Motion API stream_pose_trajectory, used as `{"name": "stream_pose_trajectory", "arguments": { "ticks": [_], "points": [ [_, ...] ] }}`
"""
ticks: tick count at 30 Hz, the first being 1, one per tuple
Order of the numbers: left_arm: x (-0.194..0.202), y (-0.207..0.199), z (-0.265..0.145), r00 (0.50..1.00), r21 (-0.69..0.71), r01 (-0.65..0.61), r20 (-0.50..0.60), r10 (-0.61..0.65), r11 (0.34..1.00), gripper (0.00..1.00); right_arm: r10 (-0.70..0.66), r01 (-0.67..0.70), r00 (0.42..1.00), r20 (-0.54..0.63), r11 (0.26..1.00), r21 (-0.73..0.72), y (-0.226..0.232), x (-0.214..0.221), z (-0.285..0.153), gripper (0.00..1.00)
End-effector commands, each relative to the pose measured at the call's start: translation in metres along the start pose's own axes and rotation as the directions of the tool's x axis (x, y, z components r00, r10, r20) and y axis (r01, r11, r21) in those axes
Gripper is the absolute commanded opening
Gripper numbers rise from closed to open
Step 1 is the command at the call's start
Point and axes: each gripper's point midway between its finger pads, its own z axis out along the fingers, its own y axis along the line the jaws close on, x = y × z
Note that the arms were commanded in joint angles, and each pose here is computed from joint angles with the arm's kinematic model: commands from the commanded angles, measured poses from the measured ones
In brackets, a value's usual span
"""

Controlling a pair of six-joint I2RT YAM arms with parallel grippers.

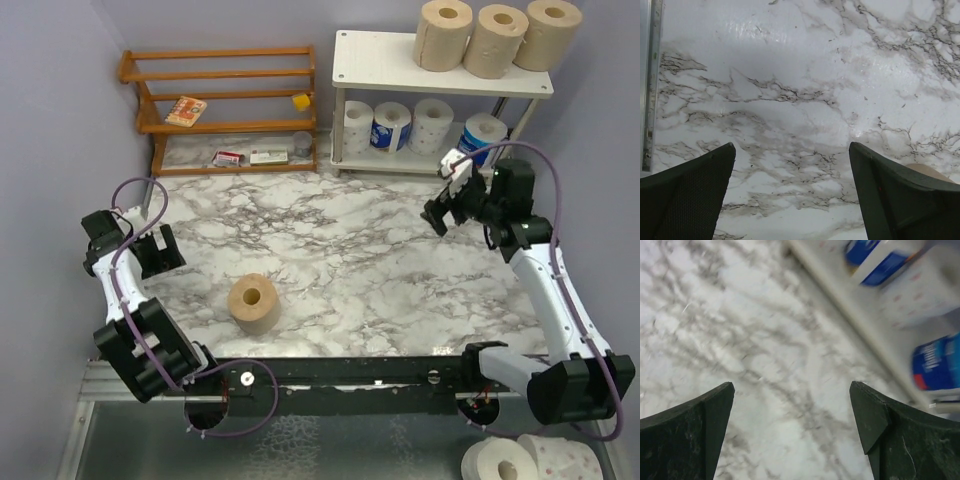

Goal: Place and organize the paper towels onto the shelf

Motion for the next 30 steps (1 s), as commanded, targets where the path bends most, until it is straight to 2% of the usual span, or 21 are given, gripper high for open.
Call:
{"name": "stream_pose_trajectory", "arguments": {
  "ticks": [1,4,7,8,12,14,16,18,20,22,24,26,27,30],
  "points": [
    [-0.022,-0.016,-0.024,0.988,0.049,-0.081,0.138,0.074,0.995,0.99,0.180,-0.197,0.979,-0.101,0.960,-0.200,0.069,0.059,0.006,1.00],
    [-0.023,-0.027,-0.031,0.977,0.085,-0.118,0.186,0.100,0.989,0.99,0.314,-0.320,0.947,-0.064,0.940,-0.115,0.066,0.059,0.008,1.00],
    [-0.026,-0.033,-0.039,0.965,0.096,-0.140,0.234,0.114,0.985,0.99,0.502,-0.504,0.861,-0.080,0.864,-0.009,0.065,0.074,0.012,1.00],
    [-0.027,-0.036,-0.041,0.962,0.106,-0.143,0.249,0.113,0.984,0.99,0.520,-0.524,0.848,-0.102,0.852,-0.009,0.069,0.080,0.013,1.00],
    [-0.030,-0.046,-0.046,0.952,0.148,-0.172,0.280,0.126,0.974,0.99,0.486,-0.484,0.850,-0.204,0.873,0.063,0.063,0.101,0.007,1.00],
    [-0.028,-0.064,-0.050,0.943,0.242,-0.229,0.297,0.152,0.943,0.99,0.475,-0.450,0.841,-0.261,0.880,0.152,0.049,0.110,-0.001,1.00],
    [-0.026,-0.086,-0.059,0.922,0.354,-0.321,0.330,0.204,0.878,0.99,0.517,-0.453,0.802,-0.299,0.853,0.258,0.038,0.120,-0.010,1.00],
    [-0.016,-0.109,-0.068,0.894,0.463,-0.426,0.351,0.280,0.777,0.99,0.551,-0.462,0.776,-0.307,0.828,0.318,0.034,0.128,-0.014,1.00],
    [-0.006,-0.126,-0.071,0.853,0.528,-0.522,0.348,0.389,0.670,0.99,0.550,-0.474,0.776,-0.307,0.831,0.292,0.037,0.128,-0.015,1.00],
    [0.008,-0.135,-0.060,0.800,0.564,-0.583,0.273,0.534,0.585,0.99,0.555,-0.490,0.775,-0.302,0.830,0.267,0.037,0.136,-0.015,1.00],
    [0.031,-0.131,-0.047,0.718,0.607,-0.617,0.175,0.674,0.500,0.99,0.562,-0.498,0.768,-0.308,0.826,0.265,0.034,0.146,-0.013,1.00],
    [0.056,-0.125,-0.048,0.640,0.692,-0.602,0.120,0.759,0.398,0.99,0.580,-0.509,0.740,-0.340,0.814,0.281,0.031,0.156,-0.013,1.00],
    [0.064,-0.124,-0.053,0.617,0.728,-0.583,0.109,0.779,0.360,0.99,0.591,-0.516,0.725,-0.354,0.807,0.288,0.030,0.161,-0.013,1.00],
    [0.076,-0.116,-0.054,0.570,0.746,-0.578,0.079,0.818,0.331,0.99,0.624,-0.534,0.697,-0.353,0.780,0.326,0.022,0.173,-0.018,1.00]
  ]
}}
